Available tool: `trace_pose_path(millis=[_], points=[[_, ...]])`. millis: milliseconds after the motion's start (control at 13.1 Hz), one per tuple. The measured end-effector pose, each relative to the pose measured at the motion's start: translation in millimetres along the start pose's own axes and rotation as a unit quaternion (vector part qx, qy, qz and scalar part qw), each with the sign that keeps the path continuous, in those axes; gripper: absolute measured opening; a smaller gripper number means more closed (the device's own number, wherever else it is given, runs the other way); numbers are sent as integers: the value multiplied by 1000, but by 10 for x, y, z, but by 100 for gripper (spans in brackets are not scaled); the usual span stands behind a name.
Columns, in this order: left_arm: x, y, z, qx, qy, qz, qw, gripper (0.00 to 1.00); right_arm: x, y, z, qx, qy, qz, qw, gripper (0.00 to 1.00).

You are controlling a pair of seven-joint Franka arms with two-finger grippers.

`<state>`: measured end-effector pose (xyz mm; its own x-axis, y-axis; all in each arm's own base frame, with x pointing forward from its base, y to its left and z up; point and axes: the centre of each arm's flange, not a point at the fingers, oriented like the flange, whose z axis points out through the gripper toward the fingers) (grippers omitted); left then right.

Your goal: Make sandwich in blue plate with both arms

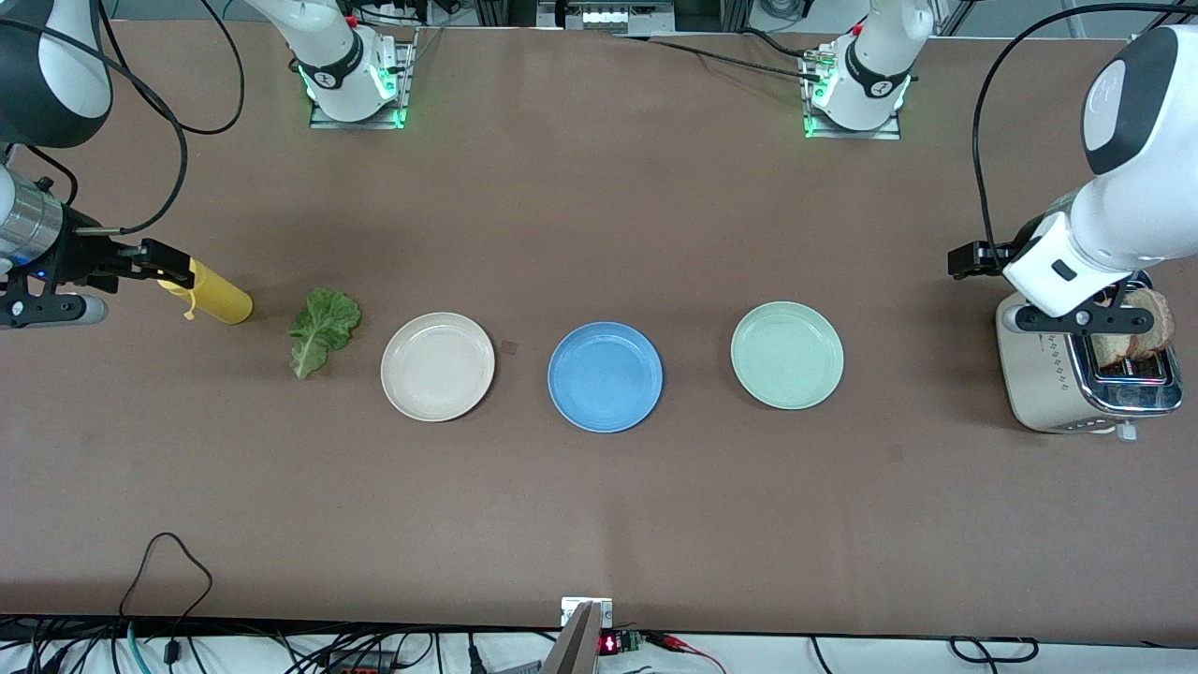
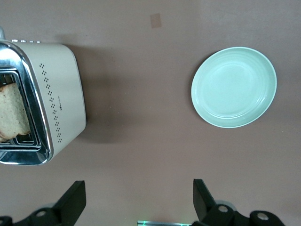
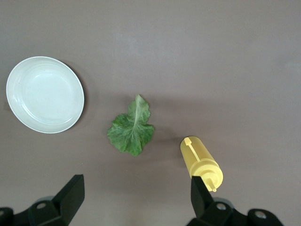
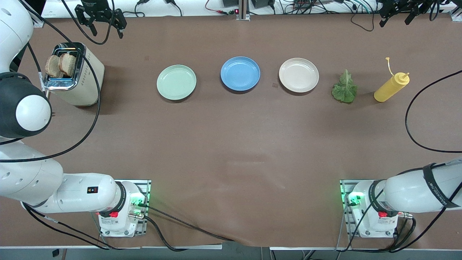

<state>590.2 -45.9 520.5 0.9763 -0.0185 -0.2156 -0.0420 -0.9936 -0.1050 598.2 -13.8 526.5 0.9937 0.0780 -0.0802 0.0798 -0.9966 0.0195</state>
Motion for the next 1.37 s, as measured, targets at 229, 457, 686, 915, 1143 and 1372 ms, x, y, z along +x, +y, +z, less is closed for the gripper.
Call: trace_pose_path(millis=[229,457,686,915,1143,1372], points=[[33,-41,-70,-1,8,-4,1000,100,0,-1,-1,0,0,0,1000,100],[75,-57,-29,-2,5,-5,1000,100,1,-12,-1,0,0,-1,1000,100],[82,-56,-21,-2,4,-4,1000,100,6,-30,8,0,-1,-3,1000,100],[82,-51,-26,-2,5,-4,1000,100,22,-41,44,0,-4,-4,1000,100],[80,-41,-39,-2,6,-3,1000,100,28,-91,45,0,-4,-8,1000,100],[67,-39,-34,-2,0,-3,1000,100,27,-93,40,0,-4,-8,1000,100]])
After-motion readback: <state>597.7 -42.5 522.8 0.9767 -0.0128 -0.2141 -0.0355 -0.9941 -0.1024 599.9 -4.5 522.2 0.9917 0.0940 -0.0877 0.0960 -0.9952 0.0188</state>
